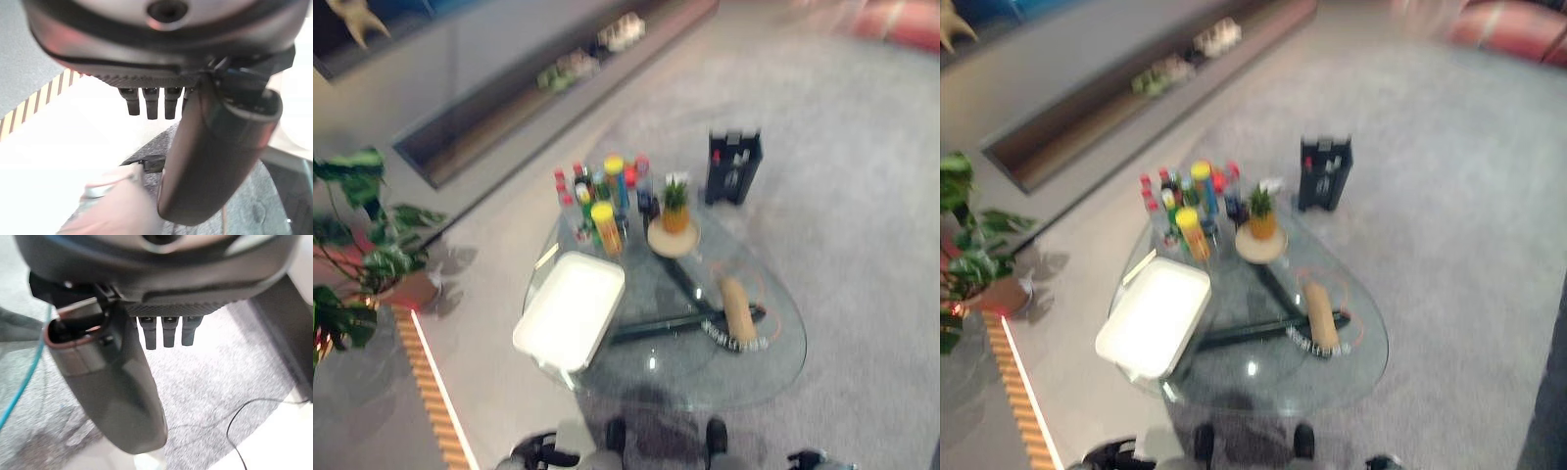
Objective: Wipe the table with a cloth and put it in the basket.
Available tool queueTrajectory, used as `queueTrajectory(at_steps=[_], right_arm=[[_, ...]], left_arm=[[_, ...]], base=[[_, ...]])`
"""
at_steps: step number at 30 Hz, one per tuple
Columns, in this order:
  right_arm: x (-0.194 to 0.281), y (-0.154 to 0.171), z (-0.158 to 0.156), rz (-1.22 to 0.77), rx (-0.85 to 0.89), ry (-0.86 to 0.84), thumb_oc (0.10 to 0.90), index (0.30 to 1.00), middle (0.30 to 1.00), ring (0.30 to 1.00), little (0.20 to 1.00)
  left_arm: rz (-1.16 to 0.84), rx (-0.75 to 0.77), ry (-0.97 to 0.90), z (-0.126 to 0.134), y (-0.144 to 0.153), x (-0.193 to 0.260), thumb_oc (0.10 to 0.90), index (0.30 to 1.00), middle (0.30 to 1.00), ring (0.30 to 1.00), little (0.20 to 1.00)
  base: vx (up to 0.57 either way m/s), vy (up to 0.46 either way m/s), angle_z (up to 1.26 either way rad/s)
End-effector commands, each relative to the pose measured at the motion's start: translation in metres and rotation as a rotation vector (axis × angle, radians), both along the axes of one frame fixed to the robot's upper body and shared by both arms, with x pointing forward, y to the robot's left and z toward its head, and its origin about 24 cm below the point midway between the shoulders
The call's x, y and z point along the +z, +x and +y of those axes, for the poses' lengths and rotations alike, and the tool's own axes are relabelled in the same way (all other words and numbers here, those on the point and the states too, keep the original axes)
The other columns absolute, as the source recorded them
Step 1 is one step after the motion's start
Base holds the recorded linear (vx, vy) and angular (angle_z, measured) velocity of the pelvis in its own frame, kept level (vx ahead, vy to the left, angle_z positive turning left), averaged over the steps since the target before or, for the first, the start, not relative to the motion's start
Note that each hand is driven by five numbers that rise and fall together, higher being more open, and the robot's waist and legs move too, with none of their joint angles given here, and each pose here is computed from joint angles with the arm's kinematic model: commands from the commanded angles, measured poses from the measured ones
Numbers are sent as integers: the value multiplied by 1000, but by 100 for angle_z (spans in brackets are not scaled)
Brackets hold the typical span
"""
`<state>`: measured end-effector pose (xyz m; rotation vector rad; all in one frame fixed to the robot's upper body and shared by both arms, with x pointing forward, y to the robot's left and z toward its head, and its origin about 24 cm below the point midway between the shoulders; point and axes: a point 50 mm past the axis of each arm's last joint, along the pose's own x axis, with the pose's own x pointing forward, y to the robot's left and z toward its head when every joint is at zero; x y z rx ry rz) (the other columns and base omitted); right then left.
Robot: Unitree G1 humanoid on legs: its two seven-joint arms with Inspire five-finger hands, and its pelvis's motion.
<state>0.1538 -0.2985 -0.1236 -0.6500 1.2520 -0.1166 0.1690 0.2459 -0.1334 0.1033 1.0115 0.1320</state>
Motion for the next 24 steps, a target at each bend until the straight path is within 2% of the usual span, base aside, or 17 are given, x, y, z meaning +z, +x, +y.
queueTrajectory(at_steps=[1, 8, 12, 17, 24], right_arm=[[8, 13, -5, -72, -54, -19, 800, 900, 900, 900, 900], [45, 78, -6, -322, -108, -8, 800, 900, 900, 900, 900], [59, 95, -5, -425, -157, -34, 800, 900, 900, 900, 900], [71, 107, -7, -504, -192, -78, 800, 900, 900, 900, 900], [72, 105, -12, -525, -207, -119, 800, 900, 900, 900, 900]], left_arm=[[-156, 91, 53, 31, 31, 27, 800, 900, 900, 900, 900], [-414, 290, -109, 31, 83, 64, 800, 900, 900, 900, 900], [-476, 366, -127, 34, 96, 76, 800, 900, 900, 900, 900], [-461, 354, -101, 32, 97, 76, 800, 900, 900, 900, 900], [-440, 345, -97, 30, 95, 72, 800, 900, 900, 900, 900]], base=[[-114, -16, 0], [-156, -51, 4], [-149, -62, 9], [-98, -16, 7], [-35, -20, 3]])
